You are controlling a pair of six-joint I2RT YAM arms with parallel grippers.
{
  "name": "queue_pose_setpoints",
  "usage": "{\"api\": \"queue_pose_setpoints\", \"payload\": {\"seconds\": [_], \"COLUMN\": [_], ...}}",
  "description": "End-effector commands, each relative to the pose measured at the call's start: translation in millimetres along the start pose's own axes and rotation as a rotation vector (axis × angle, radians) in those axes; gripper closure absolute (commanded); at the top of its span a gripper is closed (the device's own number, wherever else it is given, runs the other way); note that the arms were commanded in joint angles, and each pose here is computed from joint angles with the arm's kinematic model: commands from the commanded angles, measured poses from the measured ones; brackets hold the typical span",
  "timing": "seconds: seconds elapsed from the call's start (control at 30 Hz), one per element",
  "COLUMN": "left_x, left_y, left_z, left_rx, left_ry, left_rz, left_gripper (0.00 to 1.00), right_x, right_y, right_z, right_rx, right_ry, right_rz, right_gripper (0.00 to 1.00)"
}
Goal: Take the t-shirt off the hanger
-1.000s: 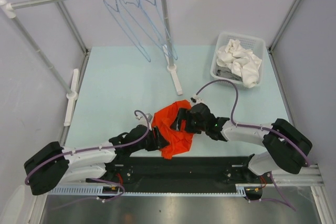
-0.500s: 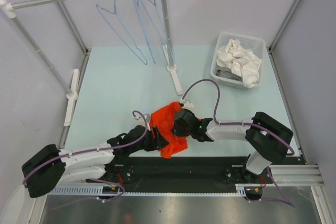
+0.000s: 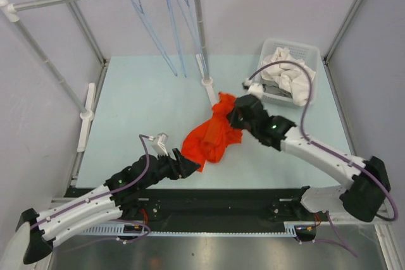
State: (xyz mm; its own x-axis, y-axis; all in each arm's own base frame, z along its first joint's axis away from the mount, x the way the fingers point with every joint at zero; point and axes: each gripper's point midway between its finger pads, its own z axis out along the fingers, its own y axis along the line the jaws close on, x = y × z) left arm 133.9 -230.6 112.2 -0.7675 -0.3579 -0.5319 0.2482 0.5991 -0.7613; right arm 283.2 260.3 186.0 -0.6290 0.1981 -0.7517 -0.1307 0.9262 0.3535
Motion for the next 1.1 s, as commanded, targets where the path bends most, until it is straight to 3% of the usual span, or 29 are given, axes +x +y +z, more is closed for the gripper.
{"api": "queue_pose_setpoints", "payload": {"seconds": [0.0, 0.07, 0.13, 0.2, 0.23, 0.3, 0.63, 0.77, 0.87, 0.97, 1.0, 1.07], "left_x": [-2.9, -5.0, -4.1, -4.9, -5.3, -7.9, -27.6, -35.1, -38.4, -34.9, -32.8, -29.8], "left_y": [-3.9, -8.4, -8.3, -11.6, -13.9, -19.2, -43.1, -48.0, -50.5, -48.7, -49.3, -50.8], "left_z": [-4.8, -5.8, -5.1, -5.2, -5.5, -7.0, -16.4, -17.0, -15.4, -10.9, -9.6, -8.2], "left_rx": [0.002, 0.004, -0.005, -0.001, 0.006, 0.021, 0.06, 0.044, 0.044, 0.038, 0.044, 0.062], "left_ry": [0.001, 0.007, 0.021, 0.028, 0.031, 0.027, -0.005, -0.011, -0.018, -0.001, 0.006, 0.014], "left_rz": [0.044, 0.056, 0.074, 0.085, 0.089, 0.098, 0.183, 0.223, 0.246, 0.242, 0.235, 0.222], "left_gripper": [0.23, 0.23, 0.23, 0.23, 0.23, 0.23, 0.22, 0.22, 0.21, 0.21, 0.21, 0.21], "right_x": [-140.5, -205.2, -242.8, -283.4, -292.2, -327.3, -407.2, -444.1, -437.8, -396.0, -355.8, -303.8], "right_y": [-31.5, -55.2, -81.9, -79.6, -90.5, -104.6, -171.0, -189.8, -205.5, -220.8, -243.3, -230.7], "right_z": [-55.8, -82.9, -89.4, -108.3, -92.1, -101.0, -33.0, -33.3, -1.6, 44.0, 73.3, 105.9], "right_rx": [0.027, 0.064, 0.115, 0.073, 0.097, 0.109, 0.18, 0.243, 0.279, 0.312, 0.366, 0.375], "right_ry": [-0.301, -0.438, -0.492, -0.557, -0.539, -0.588, -0.639, -0.722, -0.665, -0.516, -0.408, -0.291], "right_rz": [0.051, 0.1, 0.112, 0.122, 0.122, 0.127, 0.105, 0.073, 0.065, 0.088, 0.102, 0.08], "right_gripper": [1.0, 1.0, 1.0, 1.0, 1.0, 1.0, 1.0, 1.0, 1.0, 1.0, 1.0, 1.0]}}
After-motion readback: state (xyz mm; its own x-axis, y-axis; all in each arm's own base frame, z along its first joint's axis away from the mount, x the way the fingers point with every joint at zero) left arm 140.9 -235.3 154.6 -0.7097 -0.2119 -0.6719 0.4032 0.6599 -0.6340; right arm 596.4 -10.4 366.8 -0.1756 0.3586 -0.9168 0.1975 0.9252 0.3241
